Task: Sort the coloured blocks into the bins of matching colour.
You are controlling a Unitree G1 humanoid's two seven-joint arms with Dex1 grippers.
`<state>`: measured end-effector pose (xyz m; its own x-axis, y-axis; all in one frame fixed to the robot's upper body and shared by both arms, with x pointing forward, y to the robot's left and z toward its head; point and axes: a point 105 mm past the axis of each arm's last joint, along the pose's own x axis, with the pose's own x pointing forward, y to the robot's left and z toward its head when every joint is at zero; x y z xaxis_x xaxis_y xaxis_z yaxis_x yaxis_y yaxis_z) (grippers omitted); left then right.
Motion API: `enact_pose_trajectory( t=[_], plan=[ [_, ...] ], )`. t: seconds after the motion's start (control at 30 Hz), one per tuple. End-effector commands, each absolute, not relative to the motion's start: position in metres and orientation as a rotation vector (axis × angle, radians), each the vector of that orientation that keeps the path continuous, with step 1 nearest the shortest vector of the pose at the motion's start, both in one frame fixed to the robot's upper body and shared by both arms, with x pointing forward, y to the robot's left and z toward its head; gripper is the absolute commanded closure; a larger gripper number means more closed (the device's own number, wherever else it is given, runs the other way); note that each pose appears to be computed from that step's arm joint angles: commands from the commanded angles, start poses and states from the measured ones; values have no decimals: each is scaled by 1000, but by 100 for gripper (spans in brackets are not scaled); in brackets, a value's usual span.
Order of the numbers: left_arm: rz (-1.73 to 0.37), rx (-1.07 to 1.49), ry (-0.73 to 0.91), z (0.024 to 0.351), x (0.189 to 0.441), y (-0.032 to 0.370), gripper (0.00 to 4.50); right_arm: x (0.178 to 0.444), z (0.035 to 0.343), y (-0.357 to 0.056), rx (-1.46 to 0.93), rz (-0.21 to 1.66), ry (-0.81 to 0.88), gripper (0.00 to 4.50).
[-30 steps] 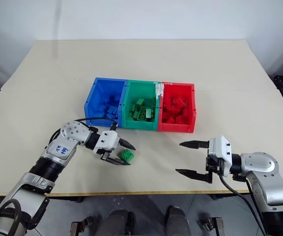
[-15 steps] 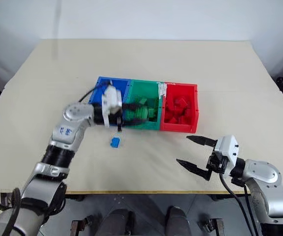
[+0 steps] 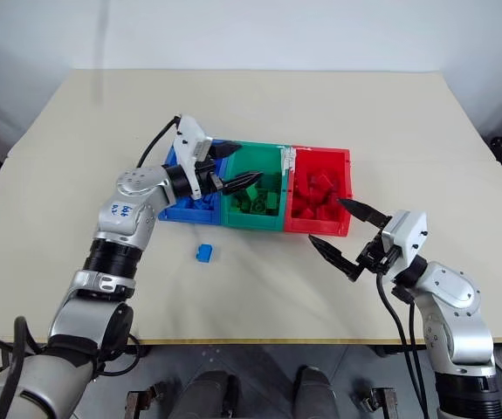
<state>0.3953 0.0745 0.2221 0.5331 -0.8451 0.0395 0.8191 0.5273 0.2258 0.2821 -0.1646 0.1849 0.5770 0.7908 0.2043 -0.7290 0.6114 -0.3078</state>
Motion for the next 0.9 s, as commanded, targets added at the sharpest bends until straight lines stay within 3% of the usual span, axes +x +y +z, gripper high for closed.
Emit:
enact_pose_trajectory(
  t=[0.03, 0.2, 0.27, 0.37, 0.57, 0.73, 0.9],
  plan=[
    [-1020, 214, -255, 240, 371, 94, 1, 277, 192, -154, -234, 991, -357, 0],
    [-998, 283, -265, 229, 340, 140, 1, 275, 188, -140, -261, 1139, -311, 0],
    [-955, 192, -255, 228, 314, 179, 1, 274, 185, -134, -283, 1227, -280, 0],
    [-885, 267, -162, 208, 275, 222, 1, 274, 184, -130, -307, 1316, -245, 0],
    [-684, 402, -12, 174, 242, 281, 1, 279, 178, -125, -354, 1416, -216, 0],
    [-674, 404, 22, 162, 237, 278, 1, 284, 178, -127, -362, 1430, -210, 0],
    [-806, 348, -2, 148, 253, 216, 1, 288, 176, -145, -390, 1369, -198, 0]
  ],
)
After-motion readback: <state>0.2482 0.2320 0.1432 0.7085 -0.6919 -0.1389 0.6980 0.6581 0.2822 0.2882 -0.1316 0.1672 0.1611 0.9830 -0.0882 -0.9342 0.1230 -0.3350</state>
